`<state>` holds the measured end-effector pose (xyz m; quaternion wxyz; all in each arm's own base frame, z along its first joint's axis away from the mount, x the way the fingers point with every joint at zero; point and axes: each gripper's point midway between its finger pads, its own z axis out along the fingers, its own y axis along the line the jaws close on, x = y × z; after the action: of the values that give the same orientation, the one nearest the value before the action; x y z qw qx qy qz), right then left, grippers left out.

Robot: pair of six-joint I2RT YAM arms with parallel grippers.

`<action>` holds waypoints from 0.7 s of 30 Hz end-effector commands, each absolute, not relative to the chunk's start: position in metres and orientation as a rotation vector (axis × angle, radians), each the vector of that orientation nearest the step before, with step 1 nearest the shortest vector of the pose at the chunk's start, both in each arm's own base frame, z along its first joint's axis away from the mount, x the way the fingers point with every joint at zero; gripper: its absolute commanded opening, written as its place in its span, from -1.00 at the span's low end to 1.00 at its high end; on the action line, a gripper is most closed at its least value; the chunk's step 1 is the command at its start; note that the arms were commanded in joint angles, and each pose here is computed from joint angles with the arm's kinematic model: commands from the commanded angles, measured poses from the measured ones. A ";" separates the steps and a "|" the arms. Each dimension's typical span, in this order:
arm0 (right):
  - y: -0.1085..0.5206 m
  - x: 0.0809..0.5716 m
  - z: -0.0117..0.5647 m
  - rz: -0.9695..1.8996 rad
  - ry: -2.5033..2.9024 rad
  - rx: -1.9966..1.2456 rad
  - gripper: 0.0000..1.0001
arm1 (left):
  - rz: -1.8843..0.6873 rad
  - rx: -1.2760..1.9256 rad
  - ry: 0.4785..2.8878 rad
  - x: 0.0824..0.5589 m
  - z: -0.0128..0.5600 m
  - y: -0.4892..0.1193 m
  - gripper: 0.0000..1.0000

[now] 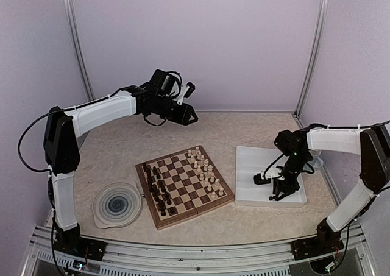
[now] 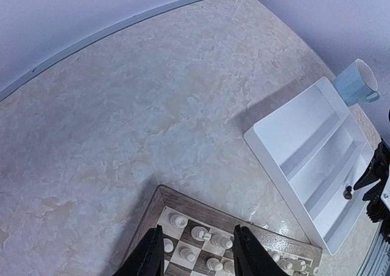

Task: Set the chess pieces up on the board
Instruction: Pick up the pawn from the storage box.

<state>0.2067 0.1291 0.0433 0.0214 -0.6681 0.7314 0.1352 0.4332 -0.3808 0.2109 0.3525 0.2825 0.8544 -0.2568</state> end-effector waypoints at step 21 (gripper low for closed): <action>0.129 0.209 0.014 0.252 2.198 -2.123 -0.80 | -0.698 0.851 2.100 0.361 0.226 -0.417 -0.19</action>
<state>0.2157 0.1312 0.0169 0.0469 -0.7014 0.7066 0.0811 0.3756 -0.3989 0.1989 0.3416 0.3202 0.8476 -0.2496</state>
